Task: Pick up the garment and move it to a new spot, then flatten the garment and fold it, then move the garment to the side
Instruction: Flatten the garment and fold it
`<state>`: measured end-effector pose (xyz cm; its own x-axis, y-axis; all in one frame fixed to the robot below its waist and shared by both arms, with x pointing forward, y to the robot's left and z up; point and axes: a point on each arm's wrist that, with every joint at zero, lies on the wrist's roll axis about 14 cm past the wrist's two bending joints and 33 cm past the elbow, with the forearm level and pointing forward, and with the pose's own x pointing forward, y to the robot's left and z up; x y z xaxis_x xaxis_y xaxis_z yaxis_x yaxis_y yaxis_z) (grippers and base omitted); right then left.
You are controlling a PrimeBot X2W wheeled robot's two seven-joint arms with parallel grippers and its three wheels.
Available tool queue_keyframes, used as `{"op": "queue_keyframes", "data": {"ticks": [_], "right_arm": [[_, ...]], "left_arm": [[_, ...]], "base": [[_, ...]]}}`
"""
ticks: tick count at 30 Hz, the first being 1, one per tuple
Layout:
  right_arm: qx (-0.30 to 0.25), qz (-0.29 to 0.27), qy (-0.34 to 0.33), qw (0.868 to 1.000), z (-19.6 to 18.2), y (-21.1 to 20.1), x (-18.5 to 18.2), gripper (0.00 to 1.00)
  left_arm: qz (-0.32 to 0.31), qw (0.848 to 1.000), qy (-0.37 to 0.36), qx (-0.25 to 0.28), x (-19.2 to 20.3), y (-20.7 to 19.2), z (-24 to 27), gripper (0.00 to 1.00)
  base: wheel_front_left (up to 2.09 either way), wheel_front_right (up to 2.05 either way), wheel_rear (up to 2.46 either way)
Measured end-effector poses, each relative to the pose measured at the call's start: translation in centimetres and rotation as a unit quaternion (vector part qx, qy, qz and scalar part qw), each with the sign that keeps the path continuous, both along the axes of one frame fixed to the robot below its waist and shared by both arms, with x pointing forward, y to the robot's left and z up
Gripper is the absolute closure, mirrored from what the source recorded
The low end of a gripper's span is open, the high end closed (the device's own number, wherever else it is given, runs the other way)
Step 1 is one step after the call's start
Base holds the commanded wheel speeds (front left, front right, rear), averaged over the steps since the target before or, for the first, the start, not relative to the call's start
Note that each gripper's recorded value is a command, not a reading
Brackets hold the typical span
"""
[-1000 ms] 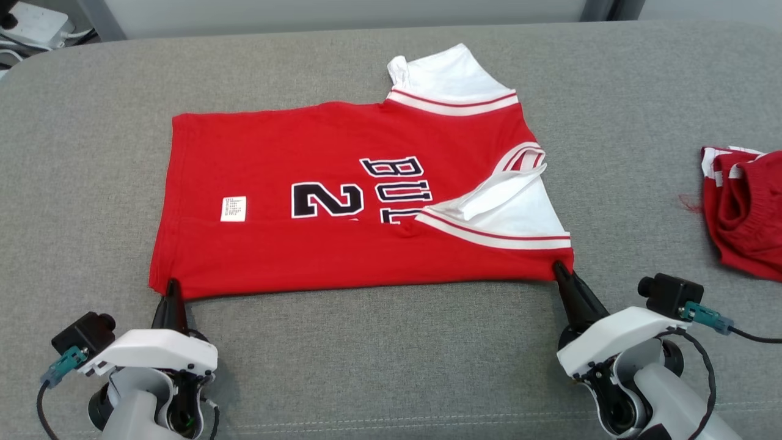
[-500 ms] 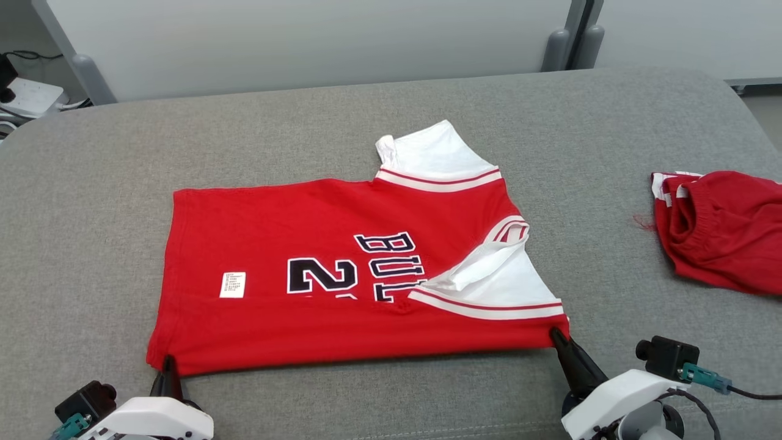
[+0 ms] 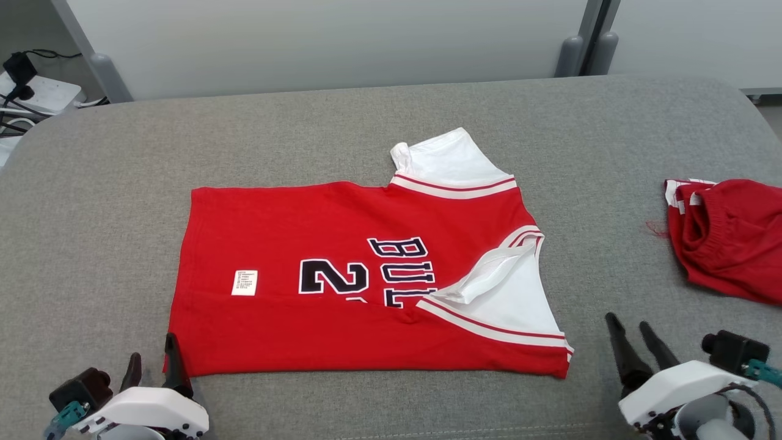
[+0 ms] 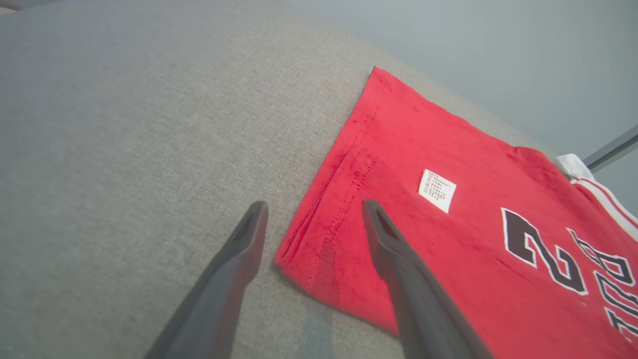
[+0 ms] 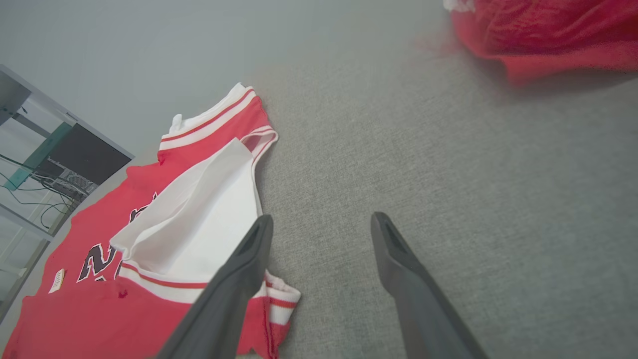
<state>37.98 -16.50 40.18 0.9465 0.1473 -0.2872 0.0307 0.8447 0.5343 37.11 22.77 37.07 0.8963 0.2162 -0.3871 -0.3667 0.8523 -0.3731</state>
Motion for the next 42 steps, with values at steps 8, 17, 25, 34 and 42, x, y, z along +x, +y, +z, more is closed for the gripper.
{"op": "queue_keyframes", "data": {"ticks": [8,17,25,34,42], "right_arm": [[-0.055,-0.033,-0.084,0.994,4.5,-2.7,2.8,0.0],[-0.137,-0.019,-0.174,0.975,9.6,-2.1,5.9,0.0],[-0.186,0.01,-0.213,0.959,11.6,-0.2,9.8,0.0],[-0.168,0.033,-0.2,0.965,9.4,2.7,13.9,0.0],[-0.158,0.049,-0.167,0.972,5.6,3.8,14.8,0.0]], "left_arm": [[-0.027,0.993,-0.069,0.093,0.9,1.1,4.8,0.0],[-0.06,0.982,-0.1,0.145,2.4,0.3,7.0,0.0],[-0.126,0.97,-0.096,0.182,5.3,-0.9,6.6,0.0],[-0.208,0.947,-0.081,0.232,12.4,-1.4,5.8,0.0],[-0.257,0.94,-0.05,0.219,17.1,-1.5,4.6,0.0]], "base": [[0.0,0.0,0.0],[0.0,0.0,0.0],[0.0,0.0,0.0],[0.0,0.0,0.0],[0.0,0.0,0.0]]}}
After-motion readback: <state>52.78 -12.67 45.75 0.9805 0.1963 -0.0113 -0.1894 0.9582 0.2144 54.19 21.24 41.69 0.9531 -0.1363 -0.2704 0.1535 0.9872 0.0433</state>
